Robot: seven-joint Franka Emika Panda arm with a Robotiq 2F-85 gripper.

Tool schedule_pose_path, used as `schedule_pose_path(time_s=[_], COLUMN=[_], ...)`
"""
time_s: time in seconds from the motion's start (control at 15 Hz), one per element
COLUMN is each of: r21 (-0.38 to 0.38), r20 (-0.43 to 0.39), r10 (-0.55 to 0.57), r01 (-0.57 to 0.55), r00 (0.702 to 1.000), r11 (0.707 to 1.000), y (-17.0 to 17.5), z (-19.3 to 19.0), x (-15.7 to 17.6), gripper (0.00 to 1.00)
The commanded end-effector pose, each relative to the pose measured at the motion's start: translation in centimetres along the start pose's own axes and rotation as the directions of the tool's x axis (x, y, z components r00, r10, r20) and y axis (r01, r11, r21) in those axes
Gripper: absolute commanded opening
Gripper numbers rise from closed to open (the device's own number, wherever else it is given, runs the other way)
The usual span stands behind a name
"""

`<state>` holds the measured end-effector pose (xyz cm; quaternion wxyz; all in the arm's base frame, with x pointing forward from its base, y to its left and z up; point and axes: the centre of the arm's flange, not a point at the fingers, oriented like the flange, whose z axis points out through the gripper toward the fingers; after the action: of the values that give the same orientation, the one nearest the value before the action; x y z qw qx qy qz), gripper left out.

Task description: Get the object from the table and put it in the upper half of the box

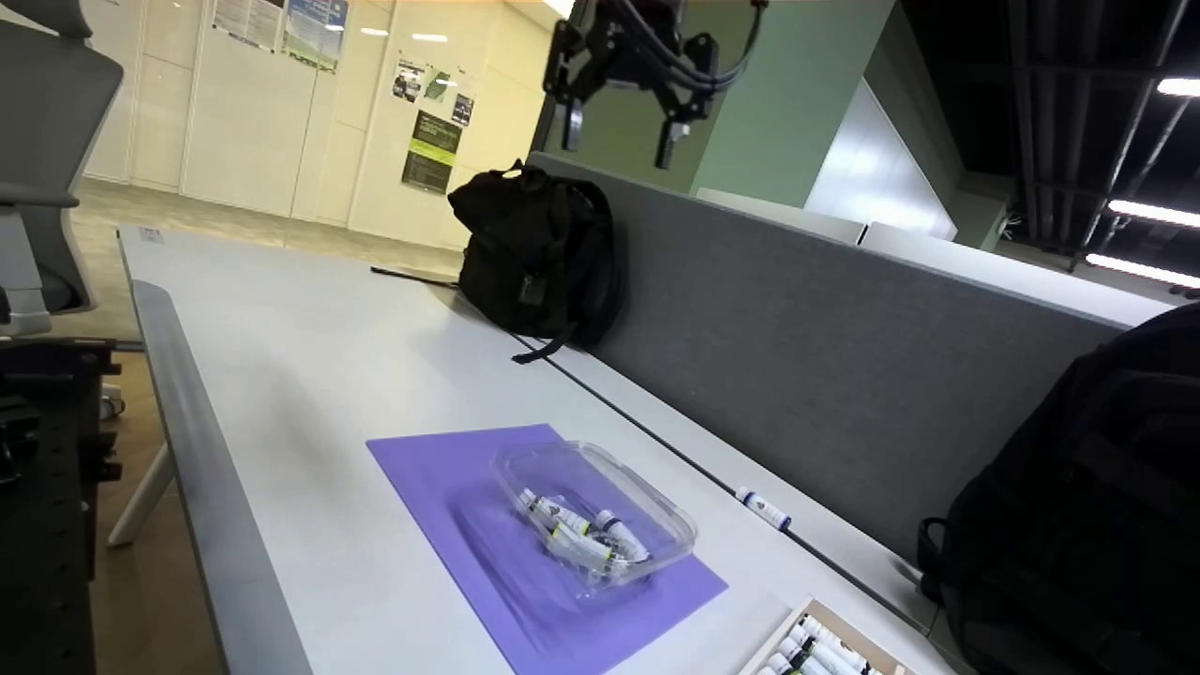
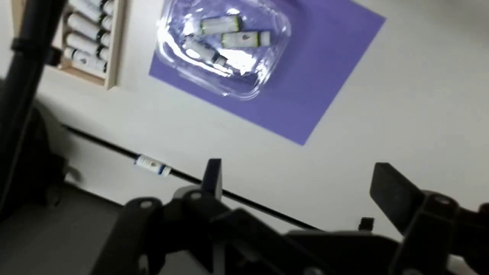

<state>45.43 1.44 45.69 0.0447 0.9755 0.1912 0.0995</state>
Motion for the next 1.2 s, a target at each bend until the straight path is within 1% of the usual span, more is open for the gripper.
schedule_pose_path(time_s=[0.0, 0.13, 0.2, 0.27, 0.4, 1.13], r21=[-0.189, -0.307, -0.22, -0.23, -0.221, -0.224], r20=[-0.026, -0.038, -0.037, -0.038, -0.027, -0.033], r10=[-0.081, -0.119, -0.123, -0.123, -0.125, -0.129], r01=[0.075, 0.101, 0.112, 0.111, 0.116, 0.118], r00=[0.996, 0.992, 0.992, 0.992, 0.992, 0.991], r11=[0.979, 0.946, 0.969, 0.967, 0.968, 0.967], y=[4.0, 6.0, 4.0, 4.6, 4.5, 4.2], z=[0.4, 0.4, 0.6, 1.0, 1.7, 1.1], x=[7.4, 10.2, 6.0, 6.8, 6.7, 6.5], gripper=[1.0, 1.0, 1.0, 1.0, 1.0, 1.0])
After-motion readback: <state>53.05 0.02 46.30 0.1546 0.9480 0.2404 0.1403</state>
